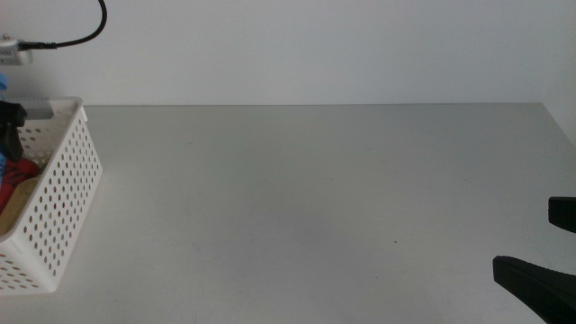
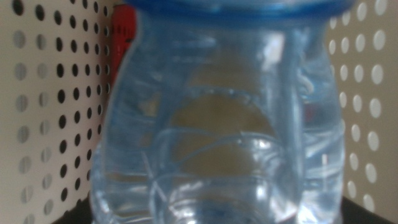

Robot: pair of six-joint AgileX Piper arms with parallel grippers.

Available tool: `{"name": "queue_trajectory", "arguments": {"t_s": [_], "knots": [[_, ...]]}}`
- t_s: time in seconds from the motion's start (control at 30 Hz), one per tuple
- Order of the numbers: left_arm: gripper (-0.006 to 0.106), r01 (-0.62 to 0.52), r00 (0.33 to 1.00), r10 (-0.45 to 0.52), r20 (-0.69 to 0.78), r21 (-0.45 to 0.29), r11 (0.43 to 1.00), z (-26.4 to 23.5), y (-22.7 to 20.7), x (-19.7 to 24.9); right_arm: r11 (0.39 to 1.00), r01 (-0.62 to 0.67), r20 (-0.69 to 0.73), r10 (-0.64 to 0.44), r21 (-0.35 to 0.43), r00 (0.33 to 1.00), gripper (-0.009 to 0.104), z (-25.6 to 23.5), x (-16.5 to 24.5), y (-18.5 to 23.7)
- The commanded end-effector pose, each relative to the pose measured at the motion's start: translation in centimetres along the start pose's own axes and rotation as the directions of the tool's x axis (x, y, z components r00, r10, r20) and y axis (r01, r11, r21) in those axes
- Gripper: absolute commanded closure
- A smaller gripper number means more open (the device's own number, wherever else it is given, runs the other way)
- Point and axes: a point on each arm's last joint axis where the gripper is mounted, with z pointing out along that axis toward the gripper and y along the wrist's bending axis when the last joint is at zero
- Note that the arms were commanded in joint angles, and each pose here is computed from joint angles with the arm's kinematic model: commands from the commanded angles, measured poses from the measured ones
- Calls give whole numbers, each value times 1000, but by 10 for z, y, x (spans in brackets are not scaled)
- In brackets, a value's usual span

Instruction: Use arms to grab the bottles and put them into the dustbin to the left of the table.

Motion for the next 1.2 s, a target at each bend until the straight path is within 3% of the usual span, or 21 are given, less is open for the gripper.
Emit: {"name": "queue_trajectory", "arguments": {"t_s": [0.0,0.1,0.2,0.33,0.6,0.9,1.17], "knots": [[92,-31,995,34,92,-29,999,-19,4,-8,1000,10,88,-12,18,996,1,-3,-14,-2],[77,-81,995,81,56,-11,997,-2,4,-11,1000,10,88,-12,18,996,1,-3,-14,-2],[53,-78,996,78,33,-5,997,7,5,-11,1000,10,88,-12,18,996,1,-3,-14,-2],[8,-17,1000,18,26,-19,1000,9,7,-11,1000,10,88,-12,18,996,1,-3,-14,-2],[7,45,998,-47,46,39,998,-11,-2,-8,1000,10,88,-12,18,996,1,-3,-14,-2],[7,-18,992,12,127,44,999,-67,-38,4,1000,10,88,-12,18,996,1,-3,-14,-2],[7,-85,946,68,318,41,996,-140,-69,30,1000,10,88,-12,18,996,1,-3,-14,-2]]}}
